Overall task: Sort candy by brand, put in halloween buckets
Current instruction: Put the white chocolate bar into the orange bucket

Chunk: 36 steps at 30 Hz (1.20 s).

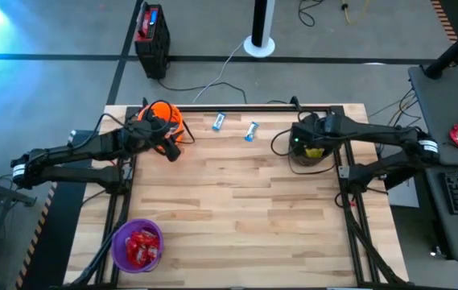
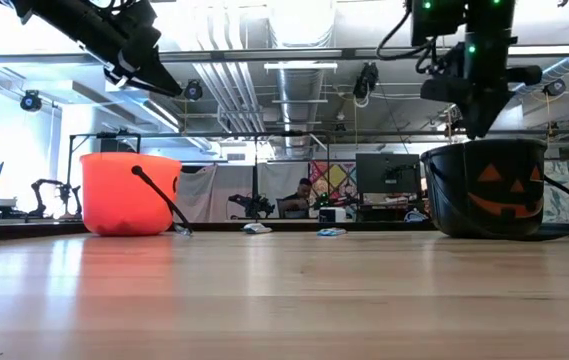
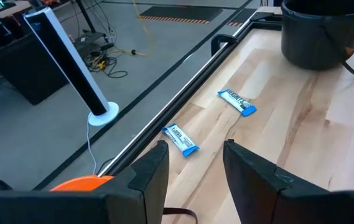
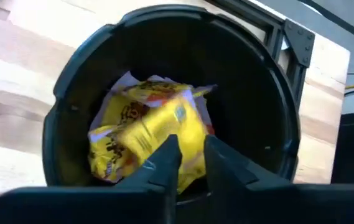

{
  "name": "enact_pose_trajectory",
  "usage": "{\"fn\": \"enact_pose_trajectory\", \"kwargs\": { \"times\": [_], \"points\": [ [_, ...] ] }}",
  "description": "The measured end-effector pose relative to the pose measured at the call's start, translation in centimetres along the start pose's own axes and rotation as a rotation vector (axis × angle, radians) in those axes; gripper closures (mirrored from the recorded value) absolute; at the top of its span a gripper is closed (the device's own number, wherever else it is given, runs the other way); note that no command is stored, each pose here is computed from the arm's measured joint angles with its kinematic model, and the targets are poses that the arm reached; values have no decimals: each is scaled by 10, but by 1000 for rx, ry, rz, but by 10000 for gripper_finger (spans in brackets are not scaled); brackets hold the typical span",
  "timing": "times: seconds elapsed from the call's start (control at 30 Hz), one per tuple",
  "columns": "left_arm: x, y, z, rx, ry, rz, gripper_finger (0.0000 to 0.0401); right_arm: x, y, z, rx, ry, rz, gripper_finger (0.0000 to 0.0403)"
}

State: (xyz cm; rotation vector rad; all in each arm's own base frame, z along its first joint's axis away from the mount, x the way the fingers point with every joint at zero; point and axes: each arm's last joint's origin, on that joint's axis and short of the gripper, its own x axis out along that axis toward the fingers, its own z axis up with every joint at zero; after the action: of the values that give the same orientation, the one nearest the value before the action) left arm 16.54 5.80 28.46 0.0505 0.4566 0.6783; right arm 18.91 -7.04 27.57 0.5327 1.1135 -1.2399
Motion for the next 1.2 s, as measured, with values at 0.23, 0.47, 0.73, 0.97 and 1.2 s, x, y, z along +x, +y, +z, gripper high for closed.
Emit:
{"fn": "enact_pose_trajectory", "kwargs": {
  "times": [0.23,0.47,0.73,0.97,1.2],
  "points": [
    [0,0,0,-20,2,0,265,-5,12,12,27,-91,108,269],
    [0,-2,0,-72,3,-48,265,-10,63,51,-131,-328,495,231],
    [-5,-14,1,-91,-11,-115,265,40,121,91,-249,-274,404,209],
    [-10,-24,0,-94,-17,-172,265,85,161,111,-201,-185,340,228],
    [-15,-31,-1,-67,-17,-154,265,125,162,119,-52,-95,214,228]
  ]
}}
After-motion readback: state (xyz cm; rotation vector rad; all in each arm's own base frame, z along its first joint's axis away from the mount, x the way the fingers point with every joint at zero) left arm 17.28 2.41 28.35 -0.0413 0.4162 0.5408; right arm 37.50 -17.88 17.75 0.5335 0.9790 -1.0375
